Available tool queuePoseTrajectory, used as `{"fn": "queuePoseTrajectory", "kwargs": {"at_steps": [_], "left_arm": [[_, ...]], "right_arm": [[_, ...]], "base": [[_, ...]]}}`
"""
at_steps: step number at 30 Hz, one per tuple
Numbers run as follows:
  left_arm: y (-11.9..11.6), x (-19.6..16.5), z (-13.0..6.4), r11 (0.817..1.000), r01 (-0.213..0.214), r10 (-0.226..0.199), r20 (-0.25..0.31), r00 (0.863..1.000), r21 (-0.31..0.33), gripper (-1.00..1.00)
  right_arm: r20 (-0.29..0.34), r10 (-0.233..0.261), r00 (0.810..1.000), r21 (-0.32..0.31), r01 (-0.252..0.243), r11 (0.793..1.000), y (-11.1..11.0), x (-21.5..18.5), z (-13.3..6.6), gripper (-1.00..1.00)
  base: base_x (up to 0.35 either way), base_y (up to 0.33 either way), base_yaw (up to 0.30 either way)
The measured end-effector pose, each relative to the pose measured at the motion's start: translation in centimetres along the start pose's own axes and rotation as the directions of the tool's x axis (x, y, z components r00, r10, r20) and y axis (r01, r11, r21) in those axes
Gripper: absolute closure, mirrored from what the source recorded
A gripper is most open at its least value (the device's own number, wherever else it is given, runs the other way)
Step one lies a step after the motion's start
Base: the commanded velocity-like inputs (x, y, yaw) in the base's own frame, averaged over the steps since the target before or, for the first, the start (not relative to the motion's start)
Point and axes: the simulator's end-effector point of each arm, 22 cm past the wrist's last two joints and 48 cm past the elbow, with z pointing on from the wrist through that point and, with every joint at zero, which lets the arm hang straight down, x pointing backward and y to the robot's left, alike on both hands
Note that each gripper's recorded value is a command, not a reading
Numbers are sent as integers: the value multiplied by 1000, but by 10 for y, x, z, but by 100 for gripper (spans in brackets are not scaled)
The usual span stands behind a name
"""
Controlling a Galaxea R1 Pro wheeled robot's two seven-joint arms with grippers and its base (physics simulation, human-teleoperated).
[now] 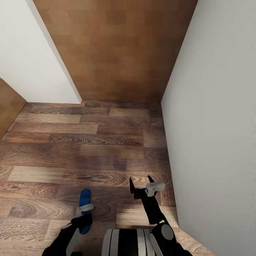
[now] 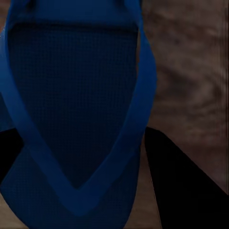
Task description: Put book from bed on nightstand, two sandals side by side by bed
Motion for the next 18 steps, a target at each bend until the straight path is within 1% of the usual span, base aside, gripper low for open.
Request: {"fn": "queuePoseTrajectory", "kwargs": {"at_steps": [18], "left_arm": [[-9, -31, -17, 1000, 0, -1, 63, 998, 18, 100]], "right_arm": [[62, -16, 998, -11, 17, 1000, 8, -35, -5, -100]], "base": [[0, 0, 0]]}}
